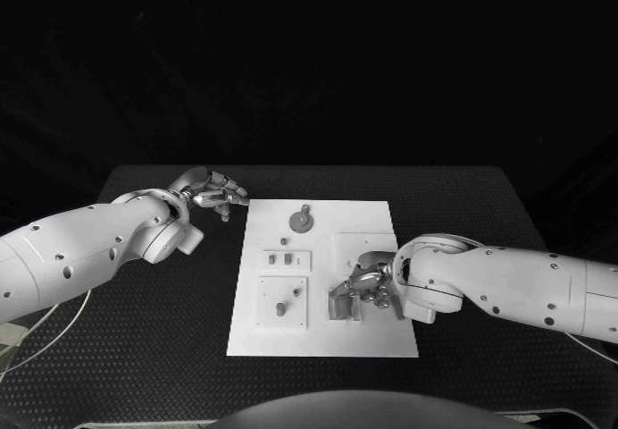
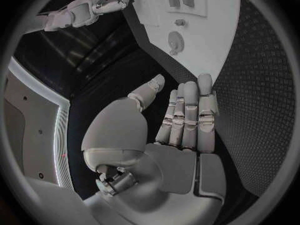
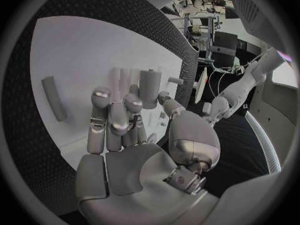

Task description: Assemble the parts on the task board

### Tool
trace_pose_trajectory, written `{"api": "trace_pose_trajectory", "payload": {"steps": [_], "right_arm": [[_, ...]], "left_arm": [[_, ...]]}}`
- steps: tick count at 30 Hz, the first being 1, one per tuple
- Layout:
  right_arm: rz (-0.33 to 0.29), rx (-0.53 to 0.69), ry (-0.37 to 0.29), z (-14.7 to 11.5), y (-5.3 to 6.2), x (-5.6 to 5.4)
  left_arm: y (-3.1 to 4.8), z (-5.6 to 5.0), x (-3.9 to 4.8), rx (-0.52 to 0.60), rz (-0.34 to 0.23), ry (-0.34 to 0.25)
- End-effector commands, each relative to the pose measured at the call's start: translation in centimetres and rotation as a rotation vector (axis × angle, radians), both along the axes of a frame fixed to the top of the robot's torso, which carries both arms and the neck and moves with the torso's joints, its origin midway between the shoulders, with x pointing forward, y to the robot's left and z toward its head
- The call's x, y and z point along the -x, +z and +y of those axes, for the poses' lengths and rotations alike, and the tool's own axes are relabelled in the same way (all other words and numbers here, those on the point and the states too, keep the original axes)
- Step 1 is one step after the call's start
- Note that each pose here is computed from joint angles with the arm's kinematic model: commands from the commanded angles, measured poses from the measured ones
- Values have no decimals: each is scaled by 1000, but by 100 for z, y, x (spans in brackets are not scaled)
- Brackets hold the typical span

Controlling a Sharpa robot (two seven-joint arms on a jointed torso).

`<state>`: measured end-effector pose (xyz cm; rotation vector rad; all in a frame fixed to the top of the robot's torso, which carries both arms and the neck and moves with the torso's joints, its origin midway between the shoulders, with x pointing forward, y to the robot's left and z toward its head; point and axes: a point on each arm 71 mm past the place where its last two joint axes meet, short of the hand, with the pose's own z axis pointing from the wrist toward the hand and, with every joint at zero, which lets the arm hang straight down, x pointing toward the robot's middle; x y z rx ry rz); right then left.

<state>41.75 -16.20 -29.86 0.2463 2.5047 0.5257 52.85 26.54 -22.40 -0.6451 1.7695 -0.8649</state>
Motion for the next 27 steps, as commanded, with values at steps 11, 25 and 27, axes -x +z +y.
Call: {"api": "trace_pose_trajectory", "payload": {"steps": [11,25,27], "right_arm": [[8,-8,22,19,-4,15],[-48,-26,15,-35,40,14],[-62,-29,14,-64,65,21]], "left_arm": [[6,-20,3,5,2,-12],[6,-17,2,5,1,-11],[5,-16,1,4,1,-10]]}}
